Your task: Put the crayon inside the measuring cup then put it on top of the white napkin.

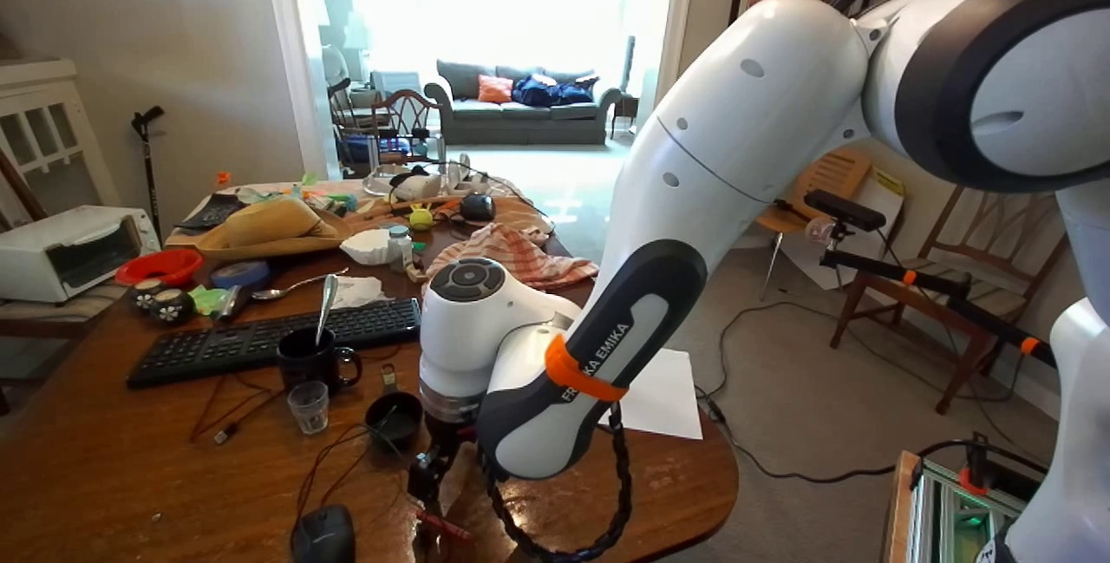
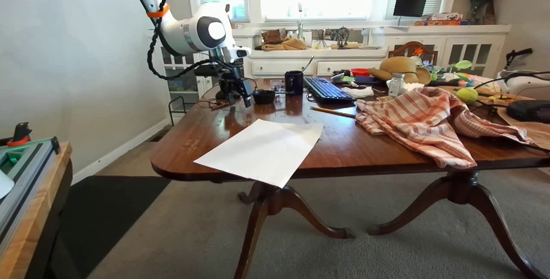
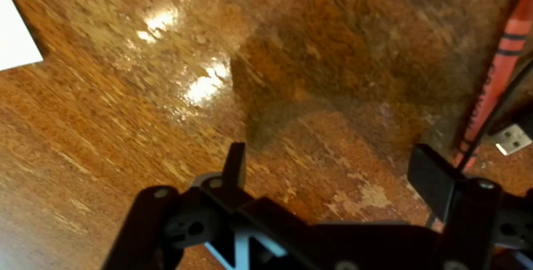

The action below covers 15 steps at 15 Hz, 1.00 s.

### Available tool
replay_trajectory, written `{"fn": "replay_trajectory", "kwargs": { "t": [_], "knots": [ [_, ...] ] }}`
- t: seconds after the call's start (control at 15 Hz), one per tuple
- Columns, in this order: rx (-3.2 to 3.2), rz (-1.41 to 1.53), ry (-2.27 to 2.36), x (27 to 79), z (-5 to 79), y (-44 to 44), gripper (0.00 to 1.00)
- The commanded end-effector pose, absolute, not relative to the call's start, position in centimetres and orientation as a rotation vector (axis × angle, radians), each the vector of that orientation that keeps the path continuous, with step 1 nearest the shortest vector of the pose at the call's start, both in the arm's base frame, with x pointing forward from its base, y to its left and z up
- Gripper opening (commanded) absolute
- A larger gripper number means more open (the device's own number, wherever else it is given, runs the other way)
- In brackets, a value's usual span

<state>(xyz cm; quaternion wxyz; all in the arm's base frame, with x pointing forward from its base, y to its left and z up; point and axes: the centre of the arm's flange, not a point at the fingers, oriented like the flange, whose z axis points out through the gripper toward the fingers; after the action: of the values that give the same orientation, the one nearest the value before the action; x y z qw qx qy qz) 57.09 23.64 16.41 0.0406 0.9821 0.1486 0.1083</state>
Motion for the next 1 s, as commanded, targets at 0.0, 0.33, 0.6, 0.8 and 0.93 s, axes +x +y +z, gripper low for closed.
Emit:
{"fn": "replay_trajectory", "kwargs": {
  "t": [0.0, 0.33, 0.6, 0.8, 0.93],
  "knots": [
    [3.045, 0.390, 0.383, 57.6, 16.0, 24.6, 1.00],
    [3.092, 0.408, 0.348, 57.2, 16.8, 25.3, 1.00],
    [3.121, 0.400, 0.323, 56.9, 17.2, 25.9, 1.00],
    [3.130, 0.375, 0.316, 56.6, 17.2, 25.9, 1.00],
    [3.138, 0.354, 0.343, 56.4, 17.1, 26.0, 1.00]
  ]
}}
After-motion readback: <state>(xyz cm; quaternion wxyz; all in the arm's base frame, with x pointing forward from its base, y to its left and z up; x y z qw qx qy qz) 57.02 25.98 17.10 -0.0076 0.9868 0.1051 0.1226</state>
